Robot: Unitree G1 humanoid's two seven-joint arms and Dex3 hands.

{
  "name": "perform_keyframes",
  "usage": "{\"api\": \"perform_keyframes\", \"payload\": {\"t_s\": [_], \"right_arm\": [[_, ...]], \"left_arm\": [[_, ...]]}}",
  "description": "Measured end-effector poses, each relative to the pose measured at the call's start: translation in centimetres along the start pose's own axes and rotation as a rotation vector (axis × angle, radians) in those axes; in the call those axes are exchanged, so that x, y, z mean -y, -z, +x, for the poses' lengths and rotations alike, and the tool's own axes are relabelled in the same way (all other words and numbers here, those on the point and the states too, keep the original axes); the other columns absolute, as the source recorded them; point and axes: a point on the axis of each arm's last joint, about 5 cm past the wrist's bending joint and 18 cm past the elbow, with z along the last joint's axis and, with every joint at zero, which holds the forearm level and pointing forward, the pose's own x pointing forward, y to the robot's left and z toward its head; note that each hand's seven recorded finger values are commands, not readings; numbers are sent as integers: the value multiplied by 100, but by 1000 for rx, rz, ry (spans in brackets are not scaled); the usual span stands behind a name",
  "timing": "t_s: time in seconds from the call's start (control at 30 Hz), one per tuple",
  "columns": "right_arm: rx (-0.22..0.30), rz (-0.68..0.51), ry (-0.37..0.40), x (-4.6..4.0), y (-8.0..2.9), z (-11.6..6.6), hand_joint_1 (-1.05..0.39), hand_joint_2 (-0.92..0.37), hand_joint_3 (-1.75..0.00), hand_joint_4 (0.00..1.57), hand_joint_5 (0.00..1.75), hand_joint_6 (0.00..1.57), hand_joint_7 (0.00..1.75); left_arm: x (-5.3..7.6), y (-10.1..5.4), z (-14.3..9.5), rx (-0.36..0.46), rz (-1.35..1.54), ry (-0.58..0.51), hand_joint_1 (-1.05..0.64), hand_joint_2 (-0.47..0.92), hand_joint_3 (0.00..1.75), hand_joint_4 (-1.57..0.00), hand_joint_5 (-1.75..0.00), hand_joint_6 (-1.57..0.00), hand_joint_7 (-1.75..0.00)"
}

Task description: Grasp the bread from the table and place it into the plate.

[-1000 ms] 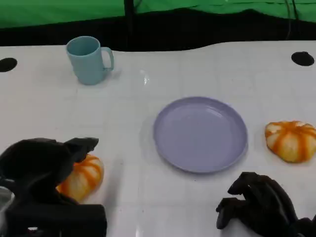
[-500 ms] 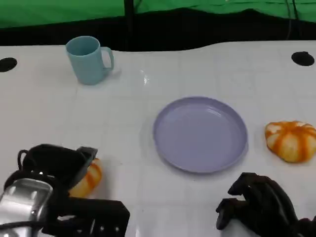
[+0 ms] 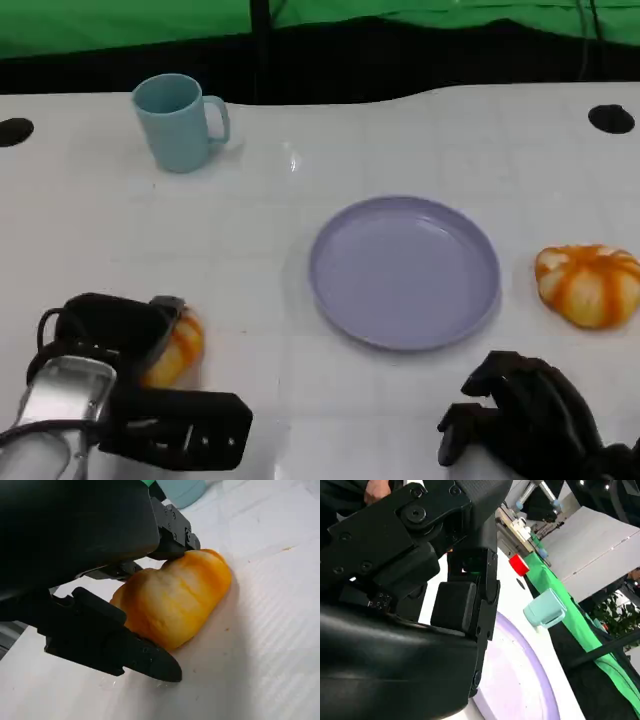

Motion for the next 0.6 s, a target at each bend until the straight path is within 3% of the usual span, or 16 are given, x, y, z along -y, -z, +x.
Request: {"api": "perform_keyframes", "payload": {"t_s": [0.03,0.07,0.1,0.13,0.2,0.23,0.27,0.3,0.33,0.4,0.47,0.53,0.6], "right_arm": [[0,0,1,0,0,-1,-102,-71,0,157,73,157,36],[0,0,0,0,1,-1,-102,-71,0,157,73,157,36],[0,1,1,0,1,0,-102,-71,0,157,73,157,35],[0,1,0,-2,2,1,-102,-71,0,157,73,157,35],[1,2,0,-3,3,1,-102,-72,0,157,73,157,35],[1,2,0,-2,3,1,-104,-71,0,157,73,157,36],[0,2,0,-3,3,2,-104,-71,0,157,74,157,37],[0,2,0,-2,4,2,-105,-71,0,157,74,157,37],[0,2,1,0,6,2,-105,-71,0,157,74,157,37],[-2,2,1,1,8,6,-105,-71,0,157,74,157,37],[0,-1,0,0,4,12,-105,-72,0,157,75,157,38],[4,-6,0,0,2,14,-105,-71,0,157,75,157,38],[2,-5,0,2,2,16,-104,-72,0,157,75,157,39]], "left_arm": [[9,7,14,14,-9,-11,-38,91,26,-68,-117,-80,-8],[26,23,29,32,-28,-27,-35,92,31,-66,-136,-91,-8],[43,41,45,50,-52,-49,-30,86,52,-65,-156,-106,-15],[62,63,59,65,-78,-73,-29,81,66,-65,-163,-109,-21],[93,102,71,88,-117,-113,-28,76,78,-65,-168,-111,-26],[106,111,74,95,-128,-125,-28,71,94,-67,-172,-82,-99],[123,117,79,104,-133,-145,-28,69,99,-68,-173,-64,-136],[146,123,80,115,-147,-178,-28,68,102,-68,-174,-53,-159],[169,126,81,129,-159,-210,-28,68,103,-69,-174,-49,-167],[207,124,82,149,-169,-240,-28,68,103,-69,-175,-46,-173],[229,123,81,160,-178,-252,-24,60,118,-66,-175,-47,-172],[230,112,69,186,-209,-278,-23,56,127,-67,-175,-53,-158],[205,93,58,212,-231,-318,-23,56,123,-67,-175,-60,-144]]}}
